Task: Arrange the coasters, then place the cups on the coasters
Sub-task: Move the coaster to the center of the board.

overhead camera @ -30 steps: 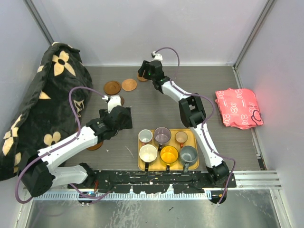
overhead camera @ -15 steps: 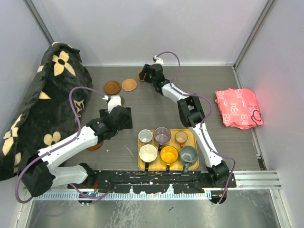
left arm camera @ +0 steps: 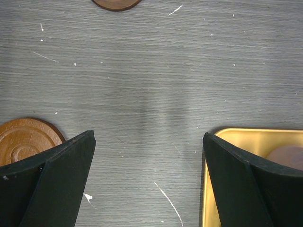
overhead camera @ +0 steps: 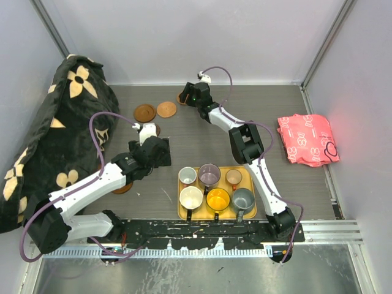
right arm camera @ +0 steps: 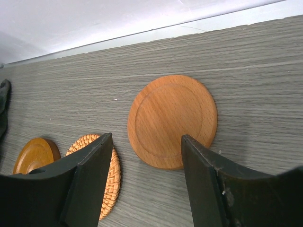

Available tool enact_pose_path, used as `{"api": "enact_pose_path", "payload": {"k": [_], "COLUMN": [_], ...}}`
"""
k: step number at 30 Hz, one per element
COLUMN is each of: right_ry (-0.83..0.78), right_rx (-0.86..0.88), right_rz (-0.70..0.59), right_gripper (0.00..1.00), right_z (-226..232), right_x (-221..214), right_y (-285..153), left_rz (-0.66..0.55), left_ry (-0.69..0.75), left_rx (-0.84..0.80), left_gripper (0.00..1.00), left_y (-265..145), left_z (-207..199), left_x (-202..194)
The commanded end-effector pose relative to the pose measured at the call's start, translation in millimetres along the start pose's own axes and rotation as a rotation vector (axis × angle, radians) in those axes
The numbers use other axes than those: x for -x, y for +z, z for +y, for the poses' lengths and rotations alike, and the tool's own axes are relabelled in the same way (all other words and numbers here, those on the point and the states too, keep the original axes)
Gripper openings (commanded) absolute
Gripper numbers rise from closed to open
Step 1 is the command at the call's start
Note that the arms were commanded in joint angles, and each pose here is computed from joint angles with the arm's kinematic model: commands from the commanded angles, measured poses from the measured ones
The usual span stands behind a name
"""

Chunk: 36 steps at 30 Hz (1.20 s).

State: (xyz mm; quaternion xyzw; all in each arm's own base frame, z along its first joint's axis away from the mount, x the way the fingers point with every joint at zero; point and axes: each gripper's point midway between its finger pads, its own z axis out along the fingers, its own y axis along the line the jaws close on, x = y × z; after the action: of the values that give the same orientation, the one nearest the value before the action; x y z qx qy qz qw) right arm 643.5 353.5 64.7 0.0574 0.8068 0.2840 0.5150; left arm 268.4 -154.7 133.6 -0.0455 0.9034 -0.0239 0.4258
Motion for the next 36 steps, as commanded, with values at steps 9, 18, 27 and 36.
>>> {"api": "enact_pose_path", "payload": {"k": [9, 18, 27, 36], "right_ry": [0.019, -0.013, -0.055, -0.057], "right_rx": [-0.042, -0.166, -0.299, -0.424], "right_rz": [0.017, 0.041, 0.057, 0.124], "right_gripper": [0.65, 0.61, 0.58, 0.56], "right_z": [-13, -38, -64, -85], "right_x": [4, 2, 3, 2], "right_y": [-7, -25, -59, -99], "left_rz": [-0.043, -0.042, -0.041, -0.060], "left_ry": [-0.048, -0.053, -0.065, -0.084], "left_rx": [-0.034, -0.037, -0.048, -0.055], "left_gripper": [0.98, 0.98, 0.98, 0.98], "left_y": [-2, -4, -6, -13], "left_z": [-7, -6, -7, -4], "left_x": [11, 10, 10, 14]}}
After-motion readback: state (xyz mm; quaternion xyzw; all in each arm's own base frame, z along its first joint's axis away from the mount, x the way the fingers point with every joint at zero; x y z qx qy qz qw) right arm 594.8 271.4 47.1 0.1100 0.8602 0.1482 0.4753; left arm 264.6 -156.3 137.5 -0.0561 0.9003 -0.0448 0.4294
